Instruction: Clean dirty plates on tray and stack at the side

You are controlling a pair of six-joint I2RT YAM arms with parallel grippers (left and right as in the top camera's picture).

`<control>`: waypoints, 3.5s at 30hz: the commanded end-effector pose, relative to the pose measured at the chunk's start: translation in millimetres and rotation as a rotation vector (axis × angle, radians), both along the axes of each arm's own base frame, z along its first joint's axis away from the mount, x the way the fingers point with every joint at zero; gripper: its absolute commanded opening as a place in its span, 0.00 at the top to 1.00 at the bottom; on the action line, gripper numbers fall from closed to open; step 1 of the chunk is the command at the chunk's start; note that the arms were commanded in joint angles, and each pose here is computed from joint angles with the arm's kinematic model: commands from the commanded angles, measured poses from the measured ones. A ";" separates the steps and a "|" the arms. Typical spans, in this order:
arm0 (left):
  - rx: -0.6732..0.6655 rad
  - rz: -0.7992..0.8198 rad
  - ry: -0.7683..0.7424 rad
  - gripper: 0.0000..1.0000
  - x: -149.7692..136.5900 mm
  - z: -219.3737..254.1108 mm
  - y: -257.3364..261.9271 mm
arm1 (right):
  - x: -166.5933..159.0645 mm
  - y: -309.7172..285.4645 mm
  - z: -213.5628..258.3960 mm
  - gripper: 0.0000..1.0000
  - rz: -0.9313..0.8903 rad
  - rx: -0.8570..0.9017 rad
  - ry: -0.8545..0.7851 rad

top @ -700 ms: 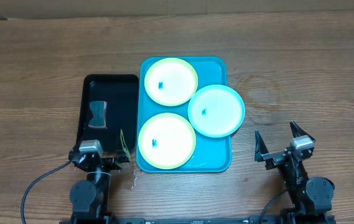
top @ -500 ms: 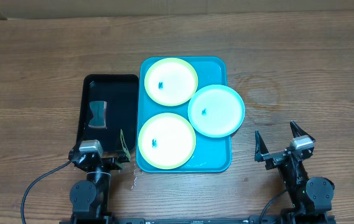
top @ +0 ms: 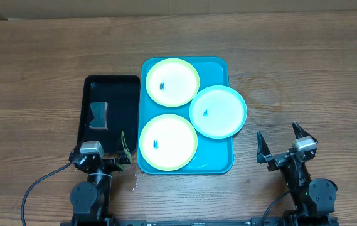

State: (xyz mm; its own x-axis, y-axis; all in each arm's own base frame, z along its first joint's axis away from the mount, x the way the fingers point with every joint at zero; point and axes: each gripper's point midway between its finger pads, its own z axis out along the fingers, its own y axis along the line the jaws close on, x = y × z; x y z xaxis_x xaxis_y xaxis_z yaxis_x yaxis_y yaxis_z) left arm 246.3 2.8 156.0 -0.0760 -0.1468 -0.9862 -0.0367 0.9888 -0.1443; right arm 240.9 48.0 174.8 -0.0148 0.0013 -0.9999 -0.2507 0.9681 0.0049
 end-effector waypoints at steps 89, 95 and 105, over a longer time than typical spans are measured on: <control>0.023 -0.002 -0.005 0.00 -0.1 0.4 -0.5 | 0.5 -1.9 -1.7 0.00 -0.010 -0.004 -0.006; 0.023 0.001 -0.006 0.00 -0.1 0.6 0.0 | 0.5 -1.8 -1.6 0.00 -0.010 -0.004 -0.006; 0.022 -0.003 -0.006 0.00 -0.1 0.5 -0.7 | 0.5 -1.8 -1.7 0.00 -0.010 -0.004 -0.006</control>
State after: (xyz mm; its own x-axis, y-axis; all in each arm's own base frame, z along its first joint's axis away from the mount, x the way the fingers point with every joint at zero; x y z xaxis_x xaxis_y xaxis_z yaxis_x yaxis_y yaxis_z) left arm 246.3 2.8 156.0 -0.0760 -0.1468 -0.9862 -0.0367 0.9888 -0.1443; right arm 240.9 48.1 174.9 -0.0145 0.0017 -0.9999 -0.2511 0.9680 0.0053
